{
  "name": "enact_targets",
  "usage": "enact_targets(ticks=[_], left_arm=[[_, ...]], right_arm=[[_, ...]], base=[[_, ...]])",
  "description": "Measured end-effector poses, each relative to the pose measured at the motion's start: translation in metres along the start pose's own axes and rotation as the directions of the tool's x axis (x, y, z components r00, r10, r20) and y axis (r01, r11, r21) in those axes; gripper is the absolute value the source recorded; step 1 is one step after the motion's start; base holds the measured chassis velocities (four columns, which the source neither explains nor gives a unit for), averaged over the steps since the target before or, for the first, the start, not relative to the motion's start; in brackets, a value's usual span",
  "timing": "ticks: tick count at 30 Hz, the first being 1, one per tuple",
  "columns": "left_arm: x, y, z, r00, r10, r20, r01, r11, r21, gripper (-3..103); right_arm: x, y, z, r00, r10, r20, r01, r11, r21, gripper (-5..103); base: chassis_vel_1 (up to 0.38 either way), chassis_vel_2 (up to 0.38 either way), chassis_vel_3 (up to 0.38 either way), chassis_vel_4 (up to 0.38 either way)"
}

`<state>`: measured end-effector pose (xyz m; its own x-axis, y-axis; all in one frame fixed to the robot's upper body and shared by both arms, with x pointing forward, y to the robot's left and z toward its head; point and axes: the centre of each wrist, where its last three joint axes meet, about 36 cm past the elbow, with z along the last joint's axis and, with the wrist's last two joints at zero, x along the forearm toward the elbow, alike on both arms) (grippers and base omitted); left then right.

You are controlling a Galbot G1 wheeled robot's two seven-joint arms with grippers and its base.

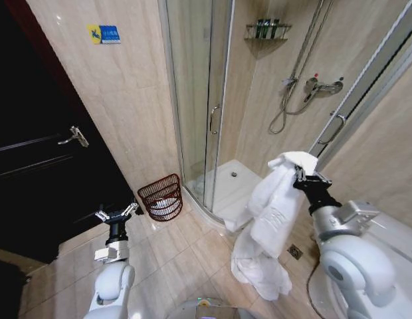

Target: Discard the used towel into the hamper.

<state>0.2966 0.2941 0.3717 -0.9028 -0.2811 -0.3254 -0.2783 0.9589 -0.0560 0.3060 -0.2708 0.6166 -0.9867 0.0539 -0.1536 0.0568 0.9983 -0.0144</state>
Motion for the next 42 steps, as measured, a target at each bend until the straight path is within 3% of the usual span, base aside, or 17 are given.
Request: enact_targets(ticks=[13, 26, 42], left_arm=[[0.001, -0.009, -0.003, 1.000, 0.010, -0.008, -0.010, 1.000, 0.007, 100], [0.001, -0.015, -0.002, 1.000, 0.020, -0.024, -0.020, 1.000, 0.022, 100], [0.003, -0.022, -0.001, 0.998, 0.047, -0.034, -0.046, 0.998, 0.049, 100]], right_arm=[[-0.022, -0.017, -0.069, 0.984, -0.090, 0.151, 0.084, 0.995, 0.045, 8], [-0.024, -0.024, -0.105, 0.975, -0.119, 0.187, 0.108, 0.992, 0.066, 8], [-0.022, -0.017, -0.066, 0.988, -0.135, 0.080, 0.123, 0.983, 0.134, 8]], base=[[0.000, 0.000, 0.000, 0.000], [0.000, 0.000, 0.000, 0.000], [0.000, 0.000, 0.000, 0.000]])
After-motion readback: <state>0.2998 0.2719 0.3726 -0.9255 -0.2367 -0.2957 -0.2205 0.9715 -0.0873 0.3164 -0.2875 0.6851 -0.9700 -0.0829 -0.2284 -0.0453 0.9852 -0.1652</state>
